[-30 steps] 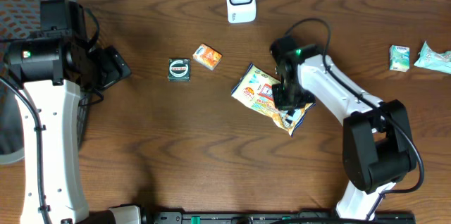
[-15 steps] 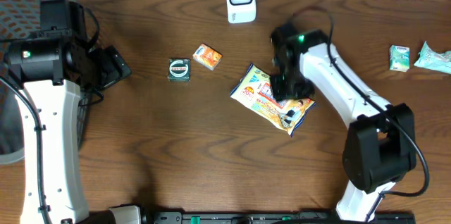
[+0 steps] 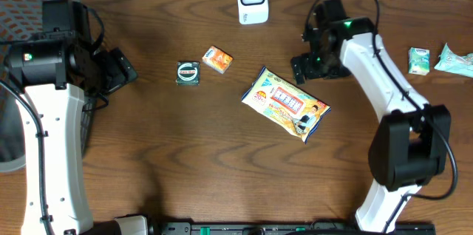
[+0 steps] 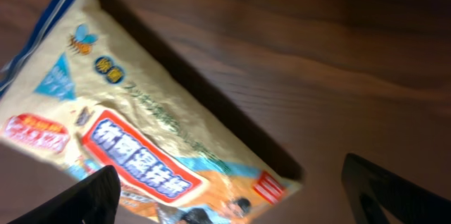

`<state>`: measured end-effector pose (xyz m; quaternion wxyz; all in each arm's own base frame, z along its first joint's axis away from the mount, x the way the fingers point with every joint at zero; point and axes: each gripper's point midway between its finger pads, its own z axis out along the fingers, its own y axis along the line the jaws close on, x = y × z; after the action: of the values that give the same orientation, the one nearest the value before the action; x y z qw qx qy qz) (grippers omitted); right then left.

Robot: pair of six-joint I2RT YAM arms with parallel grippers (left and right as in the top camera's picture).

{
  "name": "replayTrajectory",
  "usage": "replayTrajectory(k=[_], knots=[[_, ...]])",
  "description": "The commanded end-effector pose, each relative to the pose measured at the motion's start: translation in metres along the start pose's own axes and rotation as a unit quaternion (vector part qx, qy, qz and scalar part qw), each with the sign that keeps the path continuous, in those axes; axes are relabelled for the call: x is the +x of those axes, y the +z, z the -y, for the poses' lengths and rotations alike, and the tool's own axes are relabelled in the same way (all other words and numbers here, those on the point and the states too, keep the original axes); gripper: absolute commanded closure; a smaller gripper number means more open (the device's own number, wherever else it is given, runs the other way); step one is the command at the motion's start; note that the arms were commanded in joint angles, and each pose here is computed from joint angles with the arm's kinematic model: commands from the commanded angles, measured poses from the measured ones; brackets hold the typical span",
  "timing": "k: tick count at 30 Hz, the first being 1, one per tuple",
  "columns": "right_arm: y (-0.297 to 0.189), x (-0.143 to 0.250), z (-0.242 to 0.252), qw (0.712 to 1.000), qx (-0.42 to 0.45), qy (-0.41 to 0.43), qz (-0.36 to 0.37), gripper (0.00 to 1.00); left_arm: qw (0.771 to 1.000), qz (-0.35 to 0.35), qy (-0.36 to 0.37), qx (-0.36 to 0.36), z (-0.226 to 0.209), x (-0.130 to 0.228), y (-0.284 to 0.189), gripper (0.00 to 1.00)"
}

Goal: Scan the item barcode

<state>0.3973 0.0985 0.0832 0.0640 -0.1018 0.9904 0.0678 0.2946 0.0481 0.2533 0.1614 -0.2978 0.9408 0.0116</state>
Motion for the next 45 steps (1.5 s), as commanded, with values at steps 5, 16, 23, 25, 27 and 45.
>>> replayTrajectory(k=[5,16,23,25,27,45], knots=[[0.029,0.018,-0.041,0.976,-0.205,-0.06,-0.044,0.04,1.0,-0.004,-0.003,-0.006,-0.002,0.0,0.003,0.02],[0.006,0.03,-0.022,0.996,-0.064,-0.009,-0.061,0.01,1.0,-0.004,-0.003,-0.006,-0.002,0.0,0.003,0.02],[-0.018,0.036,-0.041,0.997,0.068,-0.022,-0.035,0.01,1.0,-0.004,-0.003,-0.006,-0.002,0.0,0.003,0.02],[-0.014,0.039,-0.052,0.994,0.107,-0.024,-0.03,0.01,1.0,-0.004,-0.003,-0.006,-0.002,0.0,0.003,0.02],[-0.007,0.044,-0.059,0.987,0.154,-0.04,-0.02,0.01,1.0,-0.004,-0.003,-0.006,-0.002,0.0,0.003,0.02],[0.056,0.07,-0.054,0.93,0.33,-0.147,0.075,0.01,1.0,-0.004,-0.003,-0.006,-0.002,0.0,0.003,0.02]])
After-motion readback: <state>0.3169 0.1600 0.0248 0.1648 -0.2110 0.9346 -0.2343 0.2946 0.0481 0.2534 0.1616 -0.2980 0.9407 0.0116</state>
